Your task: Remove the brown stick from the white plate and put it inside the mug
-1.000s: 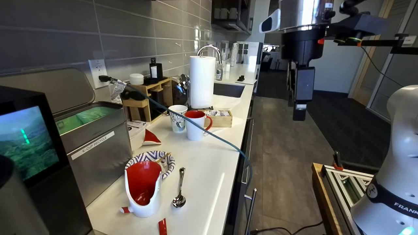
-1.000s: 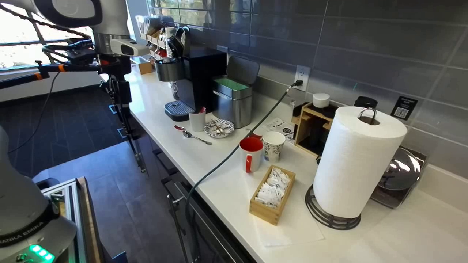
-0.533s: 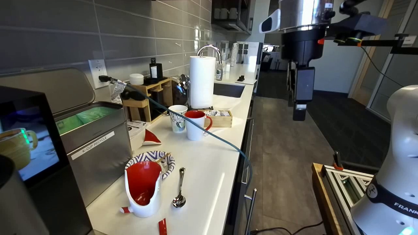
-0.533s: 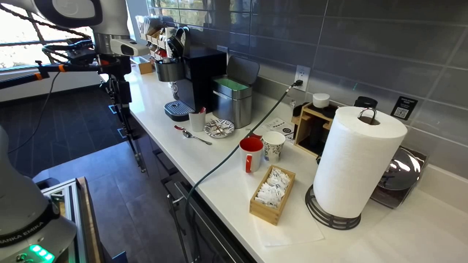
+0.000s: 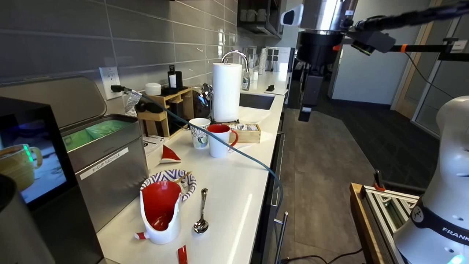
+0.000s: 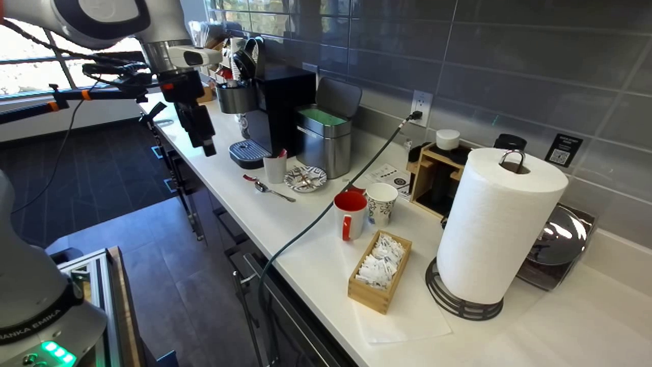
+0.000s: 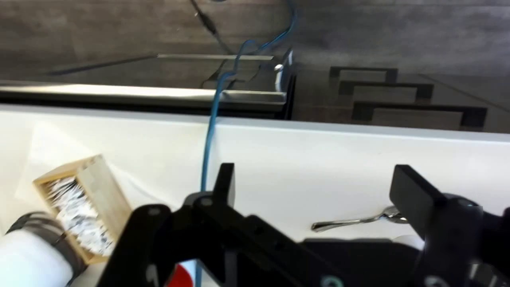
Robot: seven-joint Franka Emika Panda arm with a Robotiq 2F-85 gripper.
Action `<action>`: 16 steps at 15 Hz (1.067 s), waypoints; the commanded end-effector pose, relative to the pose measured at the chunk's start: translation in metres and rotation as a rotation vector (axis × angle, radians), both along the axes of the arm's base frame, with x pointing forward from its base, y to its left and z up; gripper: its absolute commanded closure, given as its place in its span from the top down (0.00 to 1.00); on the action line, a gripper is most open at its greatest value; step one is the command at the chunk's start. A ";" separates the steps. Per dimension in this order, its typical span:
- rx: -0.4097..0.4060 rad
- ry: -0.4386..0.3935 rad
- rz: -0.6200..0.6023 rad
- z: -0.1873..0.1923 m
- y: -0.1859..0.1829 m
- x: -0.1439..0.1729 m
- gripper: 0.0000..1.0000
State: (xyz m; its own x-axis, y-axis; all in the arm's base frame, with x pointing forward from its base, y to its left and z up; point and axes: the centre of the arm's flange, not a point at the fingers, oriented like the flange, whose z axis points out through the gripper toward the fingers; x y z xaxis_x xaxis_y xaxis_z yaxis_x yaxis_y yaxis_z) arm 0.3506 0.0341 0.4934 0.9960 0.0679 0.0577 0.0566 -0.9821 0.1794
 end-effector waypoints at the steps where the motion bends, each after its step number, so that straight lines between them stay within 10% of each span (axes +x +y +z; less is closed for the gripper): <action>1: -0.145 -0.100 0.114 -0.010 -0.040 0.039 1.00; 9: -0.270 -0.498 0.439 0.029 -0.056 0.138 1.00; 13: -0.150 -0.753 0.505 0.052 -0.035 0.164 1.00; 16: -0.202 -0.702 0.479 0.049 -0.036 0.150 1.00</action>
State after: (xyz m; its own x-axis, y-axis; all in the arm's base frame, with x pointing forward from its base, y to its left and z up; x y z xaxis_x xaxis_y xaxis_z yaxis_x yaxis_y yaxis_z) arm 0.5009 -0.0020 0.5420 0.5961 0.5456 0.5891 0.2661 -0.8264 0.4962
